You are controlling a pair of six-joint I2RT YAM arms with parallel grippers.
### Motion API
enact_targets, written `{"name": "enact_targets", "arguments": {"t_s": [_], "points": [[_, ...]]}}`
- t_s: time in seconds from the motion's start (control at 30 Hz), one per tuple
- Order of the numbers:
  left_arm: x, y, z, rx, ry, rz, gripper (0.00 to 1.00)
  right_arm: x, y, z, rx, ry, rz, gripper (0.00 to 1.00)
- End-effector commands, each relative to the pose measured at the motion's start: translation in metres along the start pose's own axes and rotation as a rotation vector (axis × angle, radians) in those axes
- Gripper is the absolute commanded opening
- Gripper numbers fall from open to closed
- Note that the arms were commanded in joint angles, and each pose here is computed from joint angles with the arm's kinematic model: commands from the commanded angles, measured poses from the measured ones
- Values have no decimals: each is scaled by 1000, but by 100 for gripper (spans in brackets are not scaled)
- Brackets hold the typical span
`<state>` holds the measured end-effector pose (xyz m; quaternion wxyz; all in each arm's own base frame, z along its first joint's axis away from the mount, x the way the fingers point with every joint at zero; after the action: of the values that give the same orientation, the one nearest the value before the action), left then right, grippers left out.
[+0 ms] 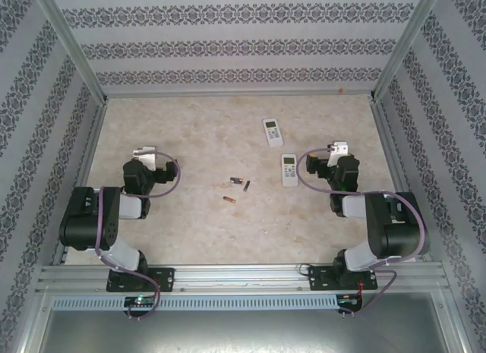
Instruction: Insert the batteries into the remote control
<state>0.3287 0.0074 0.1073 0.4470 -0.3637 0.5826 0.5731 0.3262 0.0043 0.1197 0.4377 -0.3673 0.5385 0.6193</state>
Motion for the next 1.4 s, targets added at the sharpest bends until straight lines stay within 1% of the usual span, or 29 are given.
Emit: {"name": "enact_targets", "arguments": {"t_s": [0.0, 0.1, 0.23, 0.47, 0.53, 0.6, 0.63, 0.67, 0.7, 0.77, 0.8, 0.83, 0.87, 0.9, 0.97, 1.07, 1.17, 1.27, 1.37], "points": [[-5, -2, -1, 20, -13, -19, 100, -9, -2, 2, -1, 10, -39, 98], [-5, -2, -1, 15, -11, -19, 100, -9, -2, 2, 1, 10, -40, 98], [-4, 0, 7, -60, 16, -18, 100, -9, -2, 2, 1, 8, -40, 98], [-4, 5, 8, -86, 23, -41, 100, -9, -2, 1, 2, 5, -41, 98], [-8, 14, 11, -127, 33, -84, 100, -13, -2, 3, -8, 5, -48, 98], [-15, 26, 14, -168, 43, -98, 100, -22, 2, 7, -33, 15, -44, 98], [-21, 32, 15, -186, 45, -103, 100, -31, 7, 8, -22, 17, -47, 98], [-30, 39, 15, -194, 44, -120, 100, -39, 13, 8, 21, 9, -28, 98], [-41, 49, 15, -203, 61, -138, 100, -52, 23, 7, 86, -36, -10, 98], [-64, 69, 15, -221, 165, -167, 100, -72, 45, 10, 145, -258, 52, 97], [-76, 77, 10, -203, 228, -164, 100, -75, 54, 15, 163, -369, 114, 96], [-89, 84, 3, -158, 281, -162, 100, -74, 59, 27, 118, -412, 197, 95], [-100, 89, -6, -104, 317, -157, 100, -71, 63, 38, 91, -423, 274, 95], [-109, 93, -18, -34, 363, -132, 100, -66, 67, 49, 99, -418, 358, 96], [-125, 99, -46, 96, 408, -73, 100, -55, 70, 68, 110, -359, 481, 98], [-140, 105, -96, 286, 357, 34, 100, -31, 66, 90, 130, -242, 606, 98], [-145, 109, -137, 421, 268, 131, 100, -8, 56, 94, 212, -163, 703, 98], [-139, 108, -153, 478, 227, 203, 100, 11, 41, 99, 233, -120, 751, 98], [-134, 106, -156, 496, 223, 226, 100, 29, 22, 108, 209, -88, 809, 98]]}}
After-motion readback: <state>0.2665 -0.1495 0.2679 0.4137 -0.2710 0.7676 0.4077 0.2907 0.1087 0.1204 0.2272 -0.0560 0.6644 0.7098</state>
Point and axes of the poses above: each hand's point on the last joint's axis, 136 mm out from that joint toward the fingers, its own y axis back along the fingers, its own z axis along the line the jaws close on, x = y × z, the point moved 7 cm from there along y, back along the fingers, and after that the axes turned 7 degrees about -y, right-handed, at the moved point
